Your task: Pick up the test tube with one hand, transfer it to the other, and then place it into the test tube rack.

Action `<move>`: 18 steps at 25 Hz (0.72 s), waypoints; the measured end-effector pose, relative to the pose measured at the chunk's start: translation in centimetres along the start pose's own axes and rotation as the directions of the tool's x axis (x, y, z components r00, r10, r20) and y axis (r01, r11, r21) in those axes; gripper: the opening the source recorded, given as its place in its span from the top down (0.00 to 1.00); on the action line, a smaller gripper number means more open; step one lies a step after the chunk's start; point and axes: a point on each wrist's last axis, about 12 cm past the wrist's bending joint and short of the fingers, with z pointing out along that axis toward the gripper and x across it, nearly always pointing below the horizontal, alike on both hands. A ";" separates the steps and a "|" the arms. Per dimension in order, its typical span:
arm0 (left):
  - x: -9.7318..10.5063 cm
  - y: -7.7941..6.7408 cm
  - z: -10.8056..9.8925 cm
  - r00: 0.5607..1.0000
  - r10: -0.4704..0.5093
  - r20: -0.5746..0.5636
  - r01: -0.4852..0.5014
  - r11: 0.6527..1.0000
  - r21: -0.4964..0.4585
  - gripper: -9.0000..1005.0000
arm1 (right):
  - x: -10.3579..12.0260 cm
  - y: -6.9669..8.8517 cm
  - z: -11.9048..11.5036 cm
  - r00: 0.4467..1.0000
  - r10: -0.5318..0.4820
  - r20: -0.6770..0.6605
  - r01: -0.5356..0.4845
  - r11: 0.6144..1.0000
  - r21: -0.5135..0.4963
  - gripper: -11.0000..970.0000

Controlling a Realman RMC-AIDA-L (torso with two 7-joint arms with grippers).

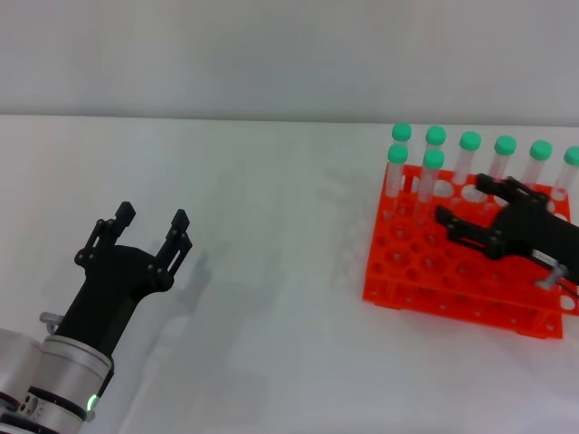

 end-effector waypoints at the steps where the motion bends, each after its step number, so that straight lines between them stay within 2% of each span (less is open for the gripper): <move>1: 0.0 0.0 0.0 1.000 0.000 0.000 0.000 1.000 -0.001 0.26 | 0.1 -0.1 -0.7 1.000 0.005 0.013 -0.005 1.000 0.006 0.18; 3: 0.0 0.0 -0.1 1.000 0.000 -0.001 0.000 1.000 -0.003 0.26 | 0.3 -0.3 -2.0 0.999 0.013 0.041 -0.014 1.000 0.023 0.12; 6: 0.1 0.1 -0.2 1.000 0.002 -0.003 -0.002 1.000 -0.006 0.26 | 0.8 -0.6 -4.4 0.995 0.031 0.090 -0.038 0.996 0.081 0.13; 9: 0.1 0.3 -0.2 1.000 0.008 -0.006 -0.008 1.000 -0.008 0.26 | 1.7 -1.3 -6.9 0.992 0.019 0.128 -0.045 0.978 0.205 0.13; 13: 0.1 0.3 -0.2 1.000 0.010 -0.007 -0.010 1.000 -0.008 0.26 | 3.4 -1.8 -9.7 0.990 -0.019 0.142 -0.041 0.909 0.414 0.13; 18: 0.0 0.3 -0.1 1.000 0.013 -0.004 -0.013 1.000 -0.002 0.26 | 4.9 -2.3 -11.6 0.990 0.025 0.142 -0.101 0.821 0.562 0.13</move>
